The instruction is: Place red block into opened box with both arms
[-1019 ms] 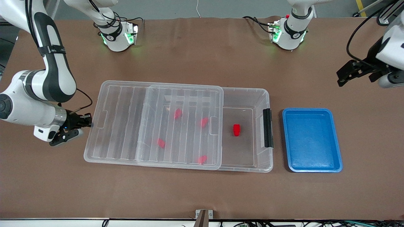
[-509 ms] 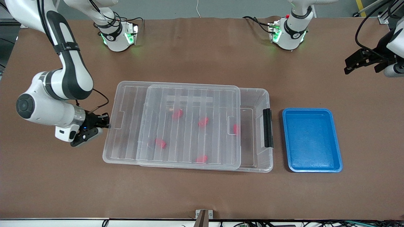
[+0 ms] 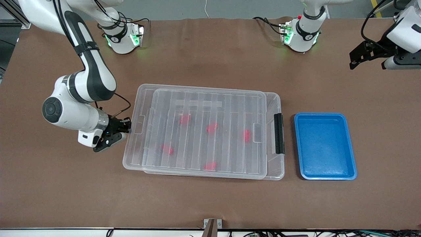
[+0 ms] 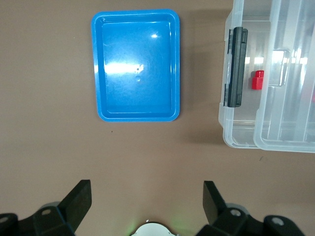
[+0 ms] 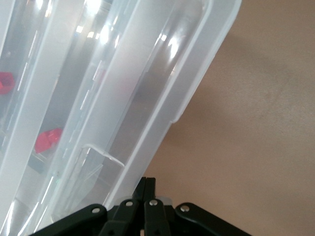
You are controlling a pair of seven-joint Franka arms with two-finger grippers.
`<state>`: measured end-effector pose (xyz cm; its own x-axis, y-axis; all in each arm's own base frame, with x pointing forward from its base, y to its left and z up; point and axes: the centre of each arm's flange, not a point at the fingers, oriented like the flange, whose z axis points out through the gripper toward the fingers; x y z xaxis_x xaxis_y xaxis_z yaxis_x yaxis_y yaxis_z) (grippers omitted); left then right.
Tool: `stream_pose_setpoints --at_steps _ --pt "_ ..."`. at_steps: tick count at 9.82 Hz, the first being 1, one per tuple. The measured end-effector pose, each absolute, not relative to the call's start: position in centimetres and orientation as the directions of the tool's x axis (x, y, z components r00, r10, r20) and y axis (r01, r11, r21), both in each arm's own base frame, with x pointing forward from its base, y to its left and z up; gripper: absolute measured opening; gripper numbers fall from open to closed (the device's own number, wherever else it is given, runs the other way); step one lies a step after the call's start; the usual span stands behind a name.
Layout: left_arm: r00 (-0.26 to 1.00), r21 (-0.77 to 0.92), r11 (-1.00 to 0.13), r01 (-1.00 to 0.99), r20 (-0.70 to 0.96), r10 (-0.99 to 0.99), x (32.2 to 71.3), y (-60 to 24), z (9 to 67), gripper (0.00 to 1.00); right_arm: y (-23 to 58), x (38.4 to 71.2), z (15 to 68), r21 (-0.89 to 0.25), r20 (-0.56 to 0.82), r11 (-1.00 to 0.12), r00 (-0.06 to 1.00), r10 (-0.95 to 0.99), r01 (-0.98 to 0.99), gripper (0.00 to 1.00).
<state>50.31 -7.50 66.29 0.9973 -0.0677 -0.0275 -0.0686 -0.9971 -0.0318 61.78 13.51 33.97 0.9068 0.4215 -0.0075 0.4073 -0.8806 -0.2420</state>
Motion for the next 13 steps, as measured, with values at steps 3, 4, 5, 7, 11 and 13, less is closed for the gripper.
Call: stream_pose_setpoints --at_steps 3,4,5,7,11,13 --pt "0.996 -0.031 -0.996 -0.083 -0.028 -0.083 50.3 -7.5 66.3 1.0 14.0 61.8 33.7 -0.24 -0.003 -0.879 0.906 0.424 0.411 0.01" --pt "0.996 -0.032 -0.996 -0.085 -0.028 -0.084 50.3 -7.6 66.3 1.0 14.3 61.8 33.6 -0.24 -0.003 -0.879 0.905 0.426 0.413 0.01" --pt "0.996 -0.032 -0.996 -0.086 -0.028 -0.085 50.3 -7.6 66.3 1.0 14.4 61.8 33.5 -0.24 -0.005 -0.882 0.908 0.42 0.407 0.01" --pt "0.996 -0.032 -0.996 -0.087 -0.029 -0.086 50.3 -7.7 66.3 1.0 14.5 61.9 33.6 -0.239 -0.005 -0.887 0.913 0.408 0.395 0.03" --pt "0.996 -0.032 -0.995 -0.089 -0.03 -0.088 50.2 -7.8 66.3 1.0 7.3 63.5 38.5 -0.21 -0.034 -0.954 0.974 0.225 0.213 0.43" --pt "0.996 -0.032 -0.995 -0.09 -0.03 -0.089 50.2 -7.8 66.3 1.0 1.8 62.6 45.7 -0.091 -0.016 -0.995 0.999 0.043 0.041 0.73"
